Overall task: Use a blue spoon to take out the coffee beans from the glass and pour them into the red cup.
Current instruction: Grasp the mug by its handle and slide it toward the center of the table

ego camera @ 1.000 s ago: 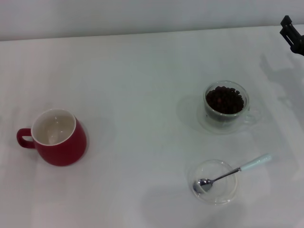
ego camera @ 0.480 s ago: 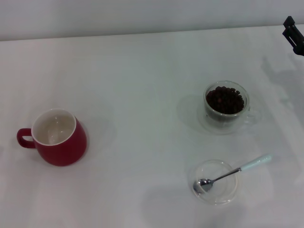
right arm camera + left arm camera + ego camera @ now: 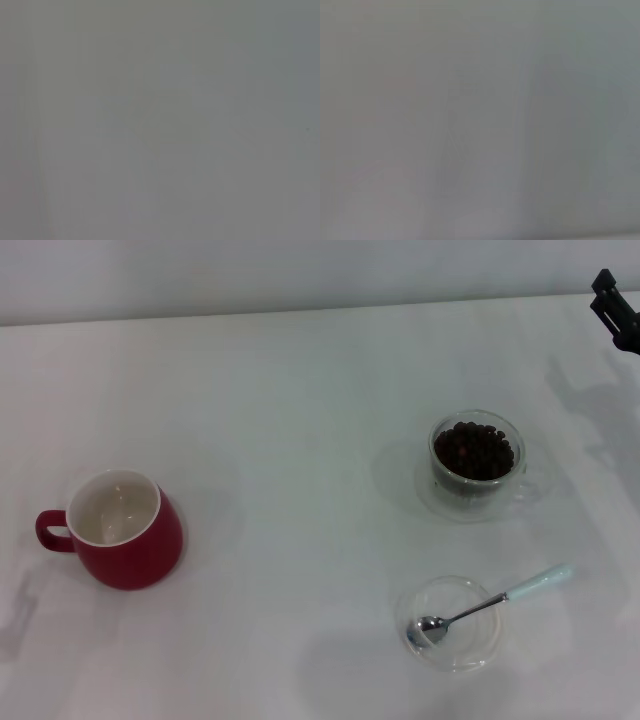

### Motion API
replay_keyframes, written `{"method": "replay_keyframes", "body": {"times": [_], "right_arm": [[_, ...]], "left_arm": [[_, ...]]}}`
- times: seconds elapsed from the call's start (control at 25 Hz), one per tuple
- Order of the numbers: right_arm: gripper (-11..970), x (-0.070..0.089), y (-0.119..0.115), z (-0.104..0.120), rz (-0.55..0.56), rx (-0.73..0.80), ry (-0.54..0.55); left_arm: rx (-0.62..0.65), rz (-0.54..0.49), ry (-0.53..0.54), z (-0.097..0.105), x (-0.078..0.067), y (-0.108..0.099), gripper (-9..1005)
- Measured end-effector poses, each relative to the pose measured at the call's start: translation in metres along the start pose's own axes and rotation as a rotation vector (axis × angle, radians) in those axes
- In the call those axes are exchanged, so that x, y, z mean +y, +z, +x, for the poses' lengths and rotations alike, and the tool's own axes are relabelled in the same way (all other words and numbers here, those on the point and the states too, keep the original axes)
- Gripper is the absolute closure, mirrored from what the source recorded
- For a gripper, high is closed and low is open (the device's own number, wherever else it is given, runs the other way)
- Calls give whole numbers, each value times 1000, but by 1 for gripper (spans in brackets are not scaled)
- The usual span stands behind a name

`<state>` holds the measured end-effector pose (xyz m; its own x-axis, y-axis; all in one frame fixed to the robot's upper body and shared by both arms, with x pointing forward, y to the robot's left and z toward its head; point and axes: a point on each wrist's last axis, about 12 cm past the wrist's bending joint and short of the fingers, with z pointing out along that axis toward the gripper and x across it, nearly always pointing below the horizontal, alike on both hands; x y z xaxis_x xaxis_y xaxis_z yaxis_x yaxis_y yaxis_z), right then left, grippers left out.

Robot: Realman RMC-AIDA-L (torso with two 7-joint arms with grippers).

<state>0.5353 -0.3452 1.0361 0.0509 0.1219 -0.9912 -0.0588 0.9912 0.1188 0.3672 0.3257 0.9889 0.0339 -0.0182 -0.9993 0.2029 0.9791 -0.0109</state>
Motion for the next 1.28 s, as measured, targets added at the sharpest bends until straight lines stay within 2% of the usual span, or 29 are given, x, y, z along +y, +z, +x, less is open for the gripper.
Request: {"method": "replay_keyframes", "body": {"times": [0.28, 0.56, 1.28], "right_arm": [[86, 1, 0, 1, -2, 7, -1], [86, 0, -3, 3, 4, 11, 1], [86, 0, -4, 3, 4, 11, 2]], "left_arm": [[72, 89, 161, 8, -6, 3, 238], [107, 150, 204, 11, -6, 17, 239], [149, 166, 234, 15, -3, 34, 241]]}}
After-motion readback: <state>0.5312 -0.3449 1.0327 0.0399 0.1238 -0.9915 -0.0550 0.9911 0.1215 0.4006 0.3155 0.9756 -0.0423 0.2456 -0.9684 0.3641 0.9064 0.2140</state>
